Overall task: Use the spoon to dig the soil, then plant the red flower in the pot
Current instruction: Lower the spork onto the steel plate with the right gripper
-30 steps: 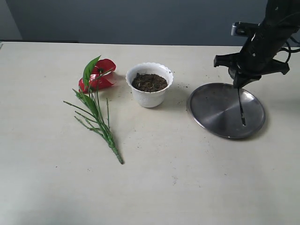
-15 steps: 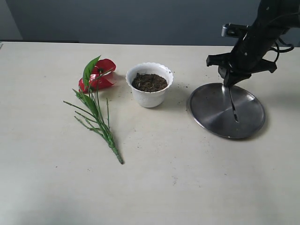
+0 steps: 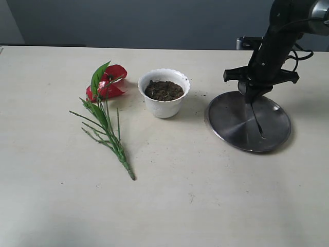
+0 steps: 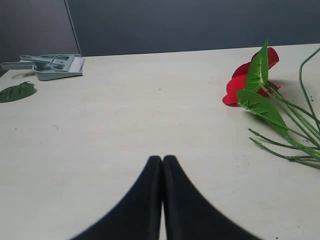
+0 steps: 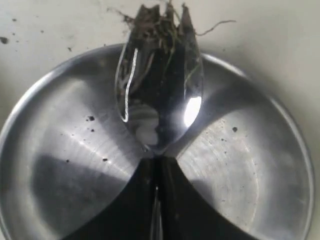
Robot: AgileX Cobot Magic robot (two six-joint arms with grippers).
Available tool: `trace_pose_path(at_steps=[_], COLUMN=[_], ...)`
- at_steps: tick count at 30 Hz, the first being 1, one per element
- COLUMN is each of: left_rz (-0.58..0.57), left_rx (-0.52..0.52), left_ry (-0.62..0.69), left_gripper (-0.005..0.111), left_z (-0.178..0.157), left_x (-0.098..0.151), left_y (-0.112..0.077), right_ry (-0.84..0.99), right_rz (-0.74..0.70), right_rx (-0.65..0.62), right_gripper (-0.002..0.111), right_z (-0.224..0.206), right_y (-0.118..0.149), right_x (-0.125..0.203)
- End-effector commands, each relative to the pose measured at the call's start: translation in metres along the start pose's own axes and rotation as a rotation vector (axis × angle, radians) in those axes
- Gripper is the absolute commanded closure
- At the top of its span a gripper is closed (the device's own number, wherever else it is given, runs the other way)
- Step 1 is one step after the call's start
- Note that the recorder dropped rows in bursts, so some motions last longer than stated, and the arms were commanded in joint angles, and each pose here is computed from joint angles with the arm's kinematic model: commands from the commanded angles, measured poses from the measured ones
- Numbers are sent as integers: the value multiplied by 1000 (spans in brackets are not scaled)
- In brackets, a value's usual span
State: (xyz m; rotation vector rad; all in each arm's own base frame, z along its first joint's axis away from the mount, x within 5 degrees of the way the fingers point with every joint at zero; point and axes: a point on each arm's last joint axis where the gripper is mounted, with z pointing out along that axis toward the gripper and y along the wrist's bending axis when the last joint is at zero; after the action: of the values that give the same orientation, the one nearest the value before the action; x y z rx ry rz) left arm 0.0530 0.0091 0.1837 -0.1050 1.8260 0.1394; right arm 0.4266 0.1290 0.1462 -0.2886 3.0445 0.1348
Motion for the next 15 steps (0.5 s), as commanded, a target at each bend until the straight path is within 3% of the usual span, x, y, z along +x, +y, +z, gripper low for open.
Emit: trace_pose_path(at_steps=[1,15], left_rz=[6,6], left_rx=[-2,-2], left_ry=[-7,-7], left_gripper=[106,106], left_z=[0,0], left_x=[1,1], left_y=[0,0], right_ry=[0,42], right_rz=[-14,-8], right_rx=[12,25], right_gripper=[109,109], right_z=[5,17], right_y=[4,3], right_x=[-1,1])
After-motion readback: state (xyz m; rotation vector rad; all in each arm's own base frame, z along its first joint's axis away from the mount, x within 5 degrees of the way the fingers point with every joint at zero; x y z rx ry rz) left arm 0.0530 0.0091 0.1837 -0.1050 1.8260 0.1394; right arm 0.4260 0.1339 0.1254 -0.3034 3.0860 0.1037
